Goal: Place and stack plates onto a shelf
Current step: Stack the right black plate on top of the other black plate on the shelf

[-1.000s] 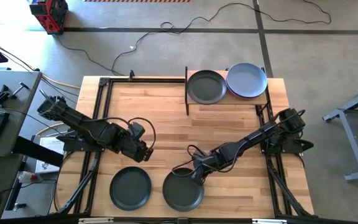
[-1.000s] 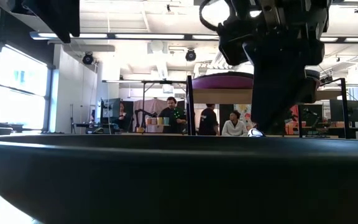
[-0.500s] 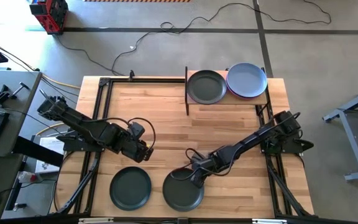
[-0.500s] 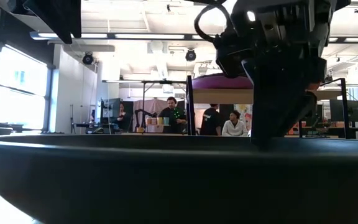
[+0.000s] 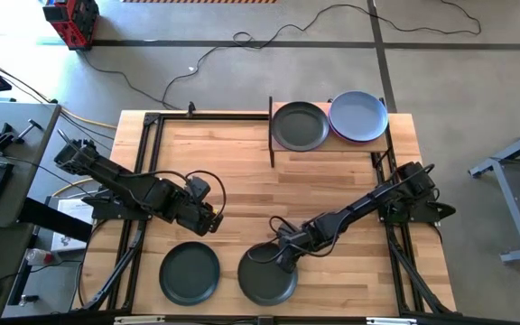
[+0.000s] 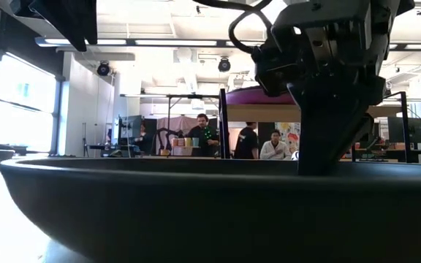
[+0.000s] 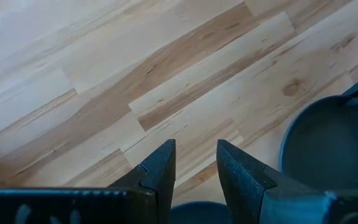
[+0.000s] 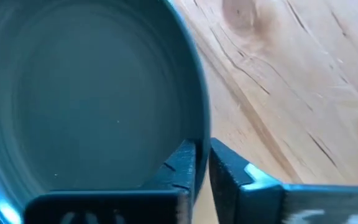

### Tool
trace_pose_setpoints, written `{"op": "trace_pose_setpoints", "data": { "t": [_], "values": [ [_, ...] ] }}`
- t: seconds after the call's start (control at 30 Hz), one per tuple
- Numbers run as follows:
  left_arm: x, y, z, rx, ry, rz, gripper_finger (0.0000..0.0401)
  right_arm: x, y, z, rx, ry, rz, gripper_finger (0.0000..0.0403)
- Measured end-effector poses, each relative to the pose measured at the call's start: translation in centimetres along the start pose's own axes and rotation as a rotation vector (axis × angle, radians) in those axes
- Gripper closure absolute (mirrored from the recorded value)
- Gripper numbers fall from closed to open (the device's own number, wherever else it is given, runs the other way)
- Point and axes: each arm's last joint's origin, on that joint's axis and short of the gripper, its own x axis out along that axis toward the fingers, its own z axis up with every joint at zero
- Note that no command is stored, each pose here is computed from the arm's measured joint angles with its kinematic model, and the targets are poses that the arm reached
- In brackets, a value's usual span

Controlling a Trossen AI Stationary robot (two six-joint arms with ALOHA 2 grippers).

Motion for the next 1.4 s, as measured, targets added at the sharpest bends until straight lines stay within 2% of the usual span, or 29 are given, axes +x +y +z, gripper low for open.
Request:
{"op": "trace_pose_setpoints", "data": {
  "t": [0.37, 0.5, 0.8, 1.17, 1.4],
  "values": [
    [0.0, 0.0, 0.0, 0.009, 0.000, 0.000, 0.0295, -0.3, -0.3, 0.6, 0.028, 0.008, 0.008, 0.0402],
    [0.0, 0.0, 0.1, 0.008, -0.013, 0.002, 0.0295, -1.4, 0.0, 1.3, 0.016, 0.010, -0.002, 0.0403],
    [0.1, 0.1, 0.4, 0.026, -0.077, 0.016, 0.0295, -6.1, 1.6, 4.2, -0.024, -0.029, -0.023, 0.0403],
    [0.5, 0.5, 1.7, 0.129, -0.115, 0.070, 0.0295, -13.4, 3.0, 7.1, -0.076, -0.083, -0.245, 0.0403],
    [0.5, 0.7, 2.0, 0.238, -0.198, 0.108, 0.0295, -18.3, 2.0, 9.6, -0.051, -0.115, -0.349, 0.0403]
  ]
}}
